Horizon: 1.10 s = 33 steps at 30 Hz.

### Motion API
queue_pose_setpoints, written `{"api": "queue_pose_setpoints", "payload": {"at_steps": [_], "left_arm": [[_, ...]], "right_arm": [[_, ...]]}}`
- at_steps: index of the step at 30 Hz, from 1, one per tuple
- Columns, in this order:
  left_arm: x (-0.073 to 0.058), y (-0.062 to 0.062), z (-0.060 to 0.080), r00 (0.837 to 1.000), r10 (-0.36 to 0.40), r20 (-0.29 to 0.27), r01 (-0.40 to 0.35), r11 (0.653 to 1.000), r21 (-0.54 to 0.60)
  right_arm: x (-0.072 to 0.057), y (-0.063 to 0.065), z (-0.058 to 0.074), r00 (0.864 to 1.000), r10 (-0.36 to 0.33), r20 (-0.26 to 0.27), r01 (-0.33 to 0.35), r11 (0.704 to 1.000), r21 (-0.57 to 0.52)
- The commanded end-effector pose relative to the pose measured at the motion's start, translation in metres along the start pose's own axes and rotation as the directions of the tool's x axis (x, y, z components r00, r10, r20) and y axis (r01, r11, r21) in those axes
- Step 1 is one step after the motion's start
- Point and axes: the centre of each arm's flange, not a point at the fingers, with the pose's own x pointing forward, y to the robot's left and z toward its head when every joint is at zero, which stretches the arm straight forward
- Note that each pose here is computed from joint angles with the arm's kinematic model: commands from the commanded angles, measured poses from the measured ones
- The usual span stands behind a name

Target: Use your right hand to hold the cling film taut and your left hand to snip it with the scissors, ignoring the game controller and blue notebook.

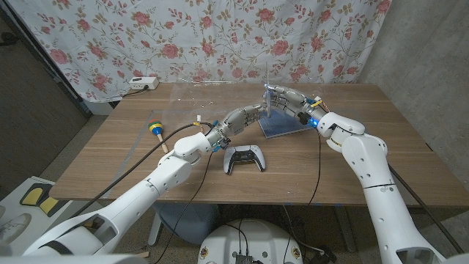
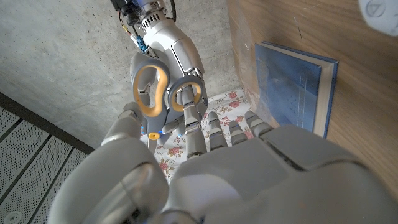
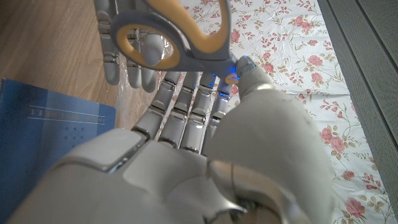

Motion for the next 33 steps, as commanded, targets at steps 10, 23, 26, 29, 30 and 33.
{"api": "queue_pose_setpoints", "payload": {"at_steps": [10,23,26,29,30,33], "left_arm": [[0.002,-0.004,0.003,1.000,-0.012,0.001,0.012,1.000,0.021],[0.002,-0.007,0.006,1.000,0.009,-0.005,-0.009,0.999,0.033],[0.001,-0.007,0.006,1.000,0.013,-0.005,-0.013,0.999,0.031],[0.000,-0.007,0.005,1.000,0.010,-0.004,-0.010,1.000,0.028],[0.000,-0.007,0.005,1.000,0.009,-0.001,-0.009,1.000,0.026],[-0.001,-0.007,0.005,1.000,0.014,0.000,-0.014,0.999,0.028]], "right_arm": [[0.000,0.007,-0.002,1.000,0.009,-0.010,-0.009,1.000,-0.004],[0.001,0.012,-0.004,1.000,0.016,-0.014,-0.016,1.000,-0.008],[0.001,0.014,-0.003,1.000,0.022,-0.014,-0.022,1.000,-0.014],[0.001,0.014,-0.004,0.999,0.024,-0.021,-0.024,1.000,-0.018],[0.001,0.014,-0.005,0.999,0.023,-0.023,-0.024,1.000,-0.016],[0.001,0.013,-0.005,0.999,0.022,-0.026,-0.023,1.000,-0.015]]}}
